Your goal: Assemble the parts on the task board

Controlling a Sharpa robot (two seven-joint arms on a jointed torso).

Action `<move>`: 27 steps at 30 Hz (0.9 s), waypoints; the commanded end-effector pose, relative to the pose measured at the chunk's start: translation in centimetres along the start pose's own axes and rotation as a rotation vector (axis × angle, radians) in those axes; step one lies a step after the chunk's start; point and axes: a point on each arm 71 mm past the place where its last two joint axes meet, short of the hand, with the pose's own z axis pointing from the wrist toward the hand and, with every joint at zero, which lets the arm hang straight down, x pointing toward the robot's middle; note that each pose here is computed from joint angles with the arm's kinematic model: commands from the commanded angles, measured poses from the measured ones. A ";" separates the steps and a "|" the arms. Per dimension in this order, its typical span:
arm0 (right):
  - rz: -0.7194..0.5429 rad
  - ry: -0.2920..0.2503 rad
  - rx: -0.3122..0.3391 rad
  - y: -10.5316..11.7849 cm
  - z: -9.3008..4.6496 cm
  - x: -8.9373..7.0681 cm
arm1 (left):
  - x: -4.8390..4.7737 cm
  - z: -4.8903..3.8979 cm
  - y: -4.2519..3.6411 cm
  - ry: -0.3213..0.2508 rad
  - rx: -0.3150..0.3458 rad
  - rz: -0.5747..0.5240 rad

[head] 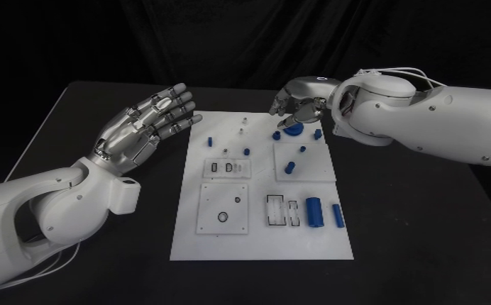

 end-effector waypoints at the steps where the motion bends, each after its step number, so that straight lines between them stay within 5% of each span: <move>1: -0.254 -0.063 0.070 -0.1 -0.1 -0.6 | 0.14 -0.02 -1.62 0.001 0.211 0.012; 12: -0.332 -0.078 0.089 -0.1 -0.6 -0.4 | 0.07 -0.08 -1.64 0.001 0.209 0.011; 27: -0.273 -0.104 0.049 -0.6 -1.5 1.3 | -0.02 0.61 -1.17 0.018 0.203 0.002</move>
